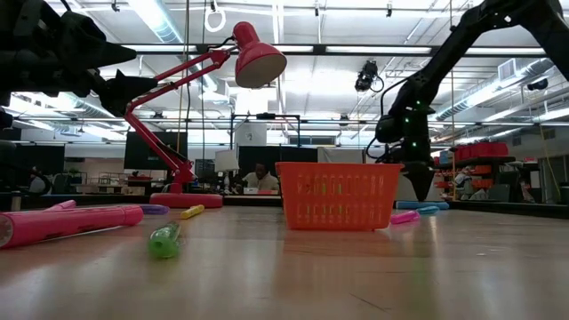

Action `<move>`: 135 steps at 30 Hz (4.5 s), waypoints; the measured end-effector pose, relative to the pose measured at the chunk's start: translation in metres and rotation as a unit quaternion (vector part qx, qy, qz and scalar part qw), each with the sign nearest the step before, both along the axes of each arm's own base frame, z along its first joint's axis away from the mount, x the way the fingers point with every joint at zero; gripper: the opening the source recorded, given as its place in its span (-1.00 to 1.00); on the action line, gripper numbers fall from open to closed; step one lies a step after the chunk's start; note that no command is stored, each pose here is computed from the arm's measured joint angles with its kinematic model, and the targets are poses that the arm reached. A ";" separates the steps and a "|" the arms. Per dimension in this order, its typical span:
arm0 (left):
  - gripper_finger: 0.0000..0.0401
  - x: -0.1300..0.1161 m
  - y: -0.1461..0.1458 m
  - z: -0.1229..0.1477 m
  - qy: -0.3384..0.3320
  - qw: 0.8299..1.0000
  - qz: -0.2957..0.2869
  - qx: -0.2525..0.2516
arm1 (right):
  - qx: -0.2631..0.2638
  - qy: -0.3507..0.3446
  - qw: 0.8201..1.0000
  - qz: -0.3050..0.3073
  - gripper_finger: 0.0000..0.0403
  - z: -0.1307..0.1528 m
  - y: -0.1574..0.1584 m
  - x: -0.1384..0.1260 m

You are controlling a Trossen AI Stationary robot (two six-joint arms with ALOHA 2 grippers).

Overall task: Pick & Place Markers
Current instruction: Put the top blue highlighter into the black bin

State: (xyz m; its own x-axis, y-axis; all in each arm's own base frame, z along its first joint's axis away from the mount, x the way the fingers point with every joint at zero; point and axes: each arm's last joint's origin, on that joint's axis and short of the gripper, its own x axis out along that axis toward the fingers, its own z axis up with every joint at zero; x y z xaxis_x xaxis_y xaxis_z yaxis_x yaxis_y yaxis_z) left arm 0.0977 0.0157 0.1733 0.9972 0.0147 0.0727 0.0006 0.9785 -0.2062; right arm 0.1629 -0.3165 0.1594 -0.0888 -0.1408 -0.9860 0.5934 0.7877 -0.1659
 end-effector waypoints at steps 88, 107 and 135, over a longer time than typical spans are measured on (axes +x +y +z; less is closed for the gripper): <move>0.53 0.000 0.000 0.000 0.000 1.000 0.000 0.000 | 0.059 0.073 0.977 0.193 -0.76 0.078 0.071 0.014; 0.53 0.000 0.000 0.000 0.000 1.000 0.000 0.000 | 0.054 0.081 0.940 0.327 -0.76 0.078 0.107 0.056; 0.53 0.000 0.000 0.000 0.000 1.000 0.000 0.000 | -0.005 0.078 0.752 0.655 -0.76 0.079 0.189 0.128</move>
State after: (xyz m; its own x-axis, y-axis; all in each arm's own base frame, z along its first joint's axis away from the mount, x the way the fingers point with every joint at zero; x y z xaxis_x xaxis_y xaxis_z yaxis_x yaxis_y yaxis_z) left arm 0.0977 0.0157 0.1734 0.9972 0.0148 0.0730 0.0006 0.9786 -0.2059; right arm 0.2908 -0.1270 0.2381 0.0174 -0.2161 -0.9762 -0.7171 0.6777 -0.1627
